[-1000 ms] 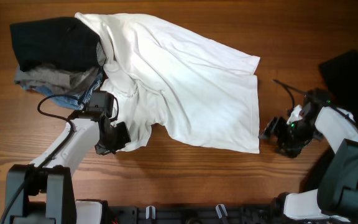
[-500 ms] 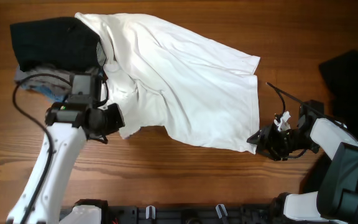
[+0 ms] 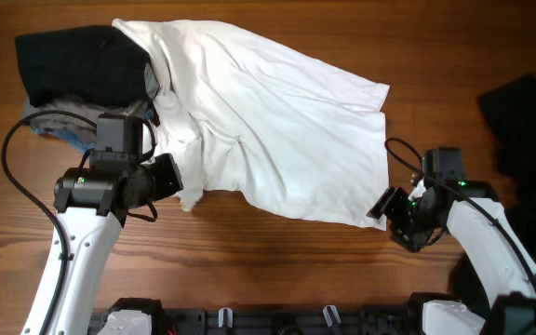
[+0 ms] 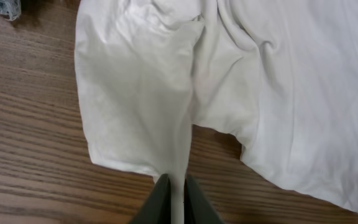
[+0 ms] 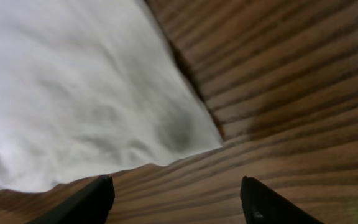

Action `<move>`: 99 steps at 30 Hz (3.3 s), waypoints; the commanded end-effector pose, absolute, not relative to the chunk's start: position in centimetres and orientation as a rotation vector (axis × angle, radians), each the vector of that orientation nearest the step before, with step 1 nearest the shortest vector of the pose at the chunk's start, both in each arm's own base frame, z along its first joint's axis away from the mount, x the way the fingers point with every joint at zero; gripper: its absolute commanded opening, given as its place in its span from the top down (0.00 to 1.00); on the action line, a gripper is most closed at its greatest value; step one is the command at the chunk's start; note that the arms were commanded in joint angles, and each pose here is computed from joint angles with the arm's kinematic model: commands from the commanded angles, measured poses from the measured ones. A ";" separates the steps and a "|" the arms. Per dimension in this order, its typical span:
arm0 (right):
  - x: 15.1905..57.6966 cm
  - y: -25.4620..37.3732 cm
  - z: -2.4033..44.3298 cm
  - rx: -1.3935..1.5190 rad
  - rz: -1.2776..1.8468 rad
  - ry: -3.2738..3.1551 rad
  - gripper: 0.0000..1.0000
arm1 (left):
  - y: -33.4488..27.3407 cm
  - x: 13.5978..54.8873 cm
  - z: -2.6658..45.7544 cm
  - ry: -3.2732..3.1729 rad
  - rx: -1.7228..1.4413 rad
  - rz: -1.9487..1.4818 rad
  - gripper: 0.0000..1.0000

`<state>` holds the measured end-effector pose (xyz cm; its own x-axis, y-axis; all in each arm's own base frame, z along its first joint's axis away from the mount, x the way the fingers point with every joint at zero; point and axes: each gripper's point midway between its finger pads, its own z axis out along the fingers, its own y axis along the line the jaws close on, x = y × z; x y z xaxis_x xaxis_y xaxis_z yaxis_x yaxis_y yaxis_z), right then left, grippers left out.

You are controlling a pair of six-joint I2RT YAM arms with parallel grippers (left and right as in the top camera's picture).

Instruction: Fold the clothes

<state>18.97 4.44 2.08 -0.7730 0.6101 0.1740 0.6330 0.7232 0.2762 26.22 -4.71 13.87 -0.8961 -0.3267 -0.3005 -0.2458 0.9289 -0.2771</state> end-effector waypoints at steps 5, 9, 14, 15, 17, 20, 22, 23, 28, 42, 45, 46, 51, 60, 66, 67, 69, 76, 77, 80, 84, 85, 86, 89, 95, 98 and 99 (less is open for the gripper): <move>18.1 4.9 -1.5 -1.196 -0.481 -2.712 0.36 | -4.8 26.5 14.8 2.712 -0.408 -0.339 0.90; 20.9 4.5 -1.4 -1.209 -0.537 -2.820 0.72 | -4.7 26.4 14.7 2.718 -0.410 -0.338 0.66; 20.9 4.0 -1.2 -1.183 -0.500 -2.846 0.96 | -4.7 25.4 13.1 2.805 -0.477 -0.322 0.44; 21.2 4.0 -1.0 -1.149 -0.506 -2.869 0.96 | -4.6 25.0 12.0 2.842 -0.539 -0.317 0.41; 21.9 4.0 -0.6 -1.092 -0.520 -2.916 0.96 | -4.6 24.4 9.6 2.896 -0.664 -0.301 0.32; 22.6 4.0 -0.1 -1.019 -0.531 -2.968 0.95 | -4.6 23.8 5.8 2.975 -0.770 -0.273 0.37; 22.8 4.0 0.0 -1.018 -0.534 -2.973 0.95 | -4.9 23.7 3.1 3.038 -0.792 -0.268 0.38; 22.8 4.0 0.0 -1.017 -0.534 -2.973 0.95 | -5.3 23.6 2.1 3.076 -0.806 -0.296 0.37; 22.7 4.0 0.0 -0.988 -0.533 -2.984 0.94 | -5.3 22.3 -1.4 3.214 -0.818 -0.236 0.56; 29.3 -2.0 26.4 -1.071 -0.362 -3.448 0.96 | 3.2 29.2 29.6 2.527 -0.634 -0.165 0.96; 27.5 -3.2 38.3 -1.157 -0.421 -3.678 0.96 | 3.6 27.9 43.1 2.145 -0.471 -0.134 0.96; 25.7 -3.1 43.0 -1.193 -0.467 -3.783 0.96 | 4.0 26.3 47.4 2.011 -0.458 -0.097 0.96; 19.8 -1.8 52.0 -1.210 -0.621 -4.058 0.96 | 6.0 19.4 58.0 1.645 -0.445 0.094 0.96; 31.2 -3.2 47.6 -1.149 -0.623 -3.879 0.96 | 3.9 33.6 53.5 1.863 -0.278 -0.112 0.96; 45.4 -1.1 48.3 -0.651 -1.345 -3.933 0.96 | -2.4 49.3 52.7 1.707 0.045 -0.565 0.96; 45.5 -1.8 50.7 -0.595 -1.477 -3.983 0.96 | -2.9 49.4 55.2 1.606 0.064 -0.609 0.96; 44.2 -4.1 52.7 -0.689 -1.477 -4.042 0.96 | -4.1 47.2 59.7 1.465 0.131 -0.626 0.96; 35.7 -8.9 46.8 -0.943 -0.981 -3.881 0.96 | -3.7 38.4 51.7 1.920 0.073 -0.330 0.90; 35.1 -9.0 43.7 -0.987 -0.831 -3.778 0.96 | -4.3 38.3 48.0 2.066 0.063 -0.359 0.89; 35.1 -8.6 35.6 -0.941 -0.570 -3.541 0.96 | -6.2 39.5 35.6 2.512 0.033 -0.430 0.84; 33.6 -6.3 26.5 -0.765 -0.452 -3.283 0.94 | -7.3 39.0 24.2 2.886 -0.007 -0.463 0.90; 32.9 -5.5 24.6 -0.737 -0.450 -3.216 0.94 | -7.2 38.2 22.6 2.946 -0.021 -0.465 0.92; 32.2 -4.8 22.7 -0.715 -0.450 -3.152 0.94 | -7.1 37.5 21.9 2.986 -0.031 -0.462 0.94; 30.6 -3.8 18.6 -0.677 -0.445 -3.033 0.91 | -7.0 35.9 21.0 3.064 -0.040 -0.443 0.84; 30.2 -3.8 16.2 -0.678 -0.435 -3.005 0.91 | -9.9 33.9 13.7 3.187 0.138 -0.381 0.63; 30.2 -4.4 16.0 -0.682 -0.386 -3.015 0.91 | -9.6 32.0 6.9 3.256 0.038 -0.367 0.62; 30.2 -4.4 16.0 -0.682 -0.384 -3.016 0.91 | -9.5 31.8 5.2 3.247 0.028 -0.369 0.61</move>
